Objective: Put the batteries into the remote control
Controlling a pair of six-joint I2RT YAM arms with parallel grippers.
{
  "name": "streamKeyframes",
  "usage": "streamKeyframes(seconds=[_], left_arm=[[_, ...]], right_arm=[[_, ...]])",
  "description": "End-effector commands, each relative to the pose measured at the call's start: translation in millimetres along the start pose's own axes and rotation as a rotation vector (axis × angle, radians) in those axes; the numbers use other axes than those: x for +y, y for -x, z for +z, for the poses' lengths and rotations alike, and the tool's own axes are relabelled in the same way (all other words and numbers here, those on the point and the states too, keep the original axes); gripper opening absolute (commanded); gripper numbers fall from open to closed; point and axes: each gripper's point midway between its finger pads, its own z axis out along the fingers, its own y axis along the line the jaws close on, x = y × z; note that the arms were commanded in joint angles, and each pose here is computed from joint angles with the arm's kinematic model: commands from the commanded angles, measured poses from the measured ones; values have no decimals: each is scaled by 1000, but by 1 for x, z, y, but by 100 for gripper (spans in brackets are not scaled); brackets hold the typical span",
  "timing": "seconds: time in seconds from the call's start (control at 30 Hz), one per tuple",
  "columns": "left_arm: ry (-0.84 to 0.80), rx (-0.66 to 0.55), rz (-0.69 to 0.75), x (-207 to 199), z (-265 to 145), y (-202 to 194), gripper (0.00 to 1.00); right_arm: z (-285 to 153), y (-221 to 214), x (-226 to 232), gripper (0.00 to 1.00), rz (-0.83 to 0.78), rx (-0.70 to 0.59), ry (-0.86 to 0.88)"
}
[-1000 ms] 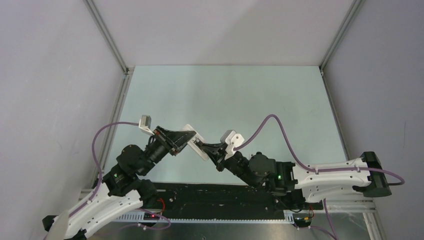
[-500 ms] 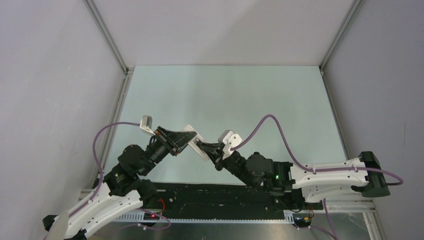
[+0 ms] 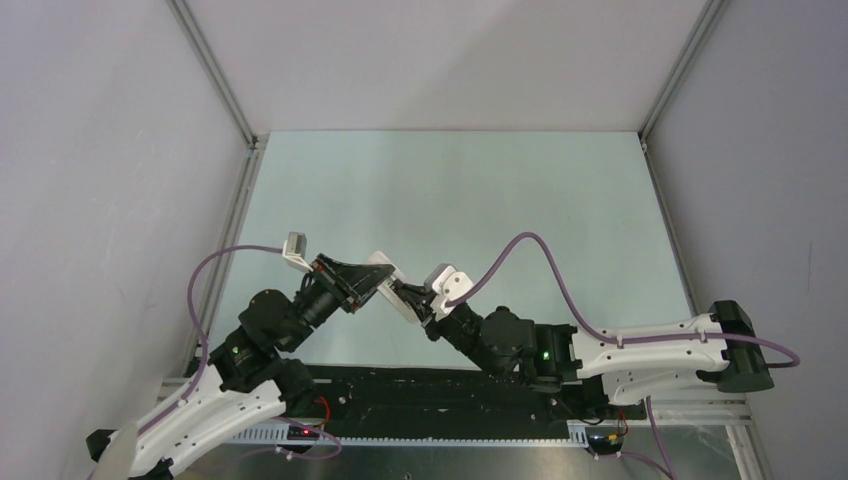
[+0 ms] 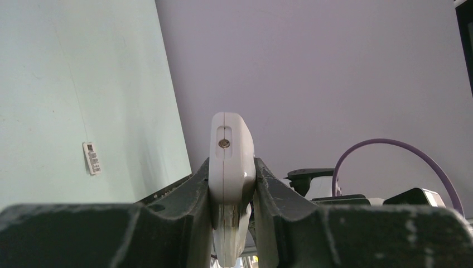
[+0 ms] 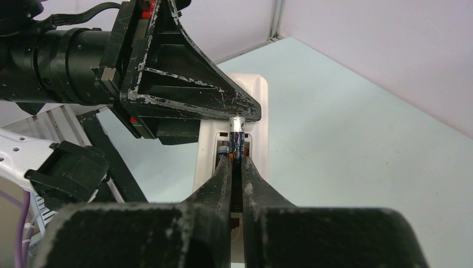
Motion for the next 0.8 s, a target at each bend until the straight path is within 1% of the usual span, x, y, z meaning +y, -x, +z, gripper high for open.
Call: streamKeyframes(seconds=[0.0, 0.37, 0.57, 0.77], left_arm=[[-69, -12, -28, -19, -2, 4, 0], [-68, -12, -27, -19, -1, 4, 0], [-71, -11, -28, -21, -2, 4, 0], [-74, -11, -28, -21, -2, 4, 0]], right_arm=[[1, 13, -6, 6, -12, -14, -48], [-5, 4, -8, 10, -32, 27, -58], [-5, 2, -8, 18, -36, 34, -58], [-5, 3, -9, 24, -32, 30, -63]])
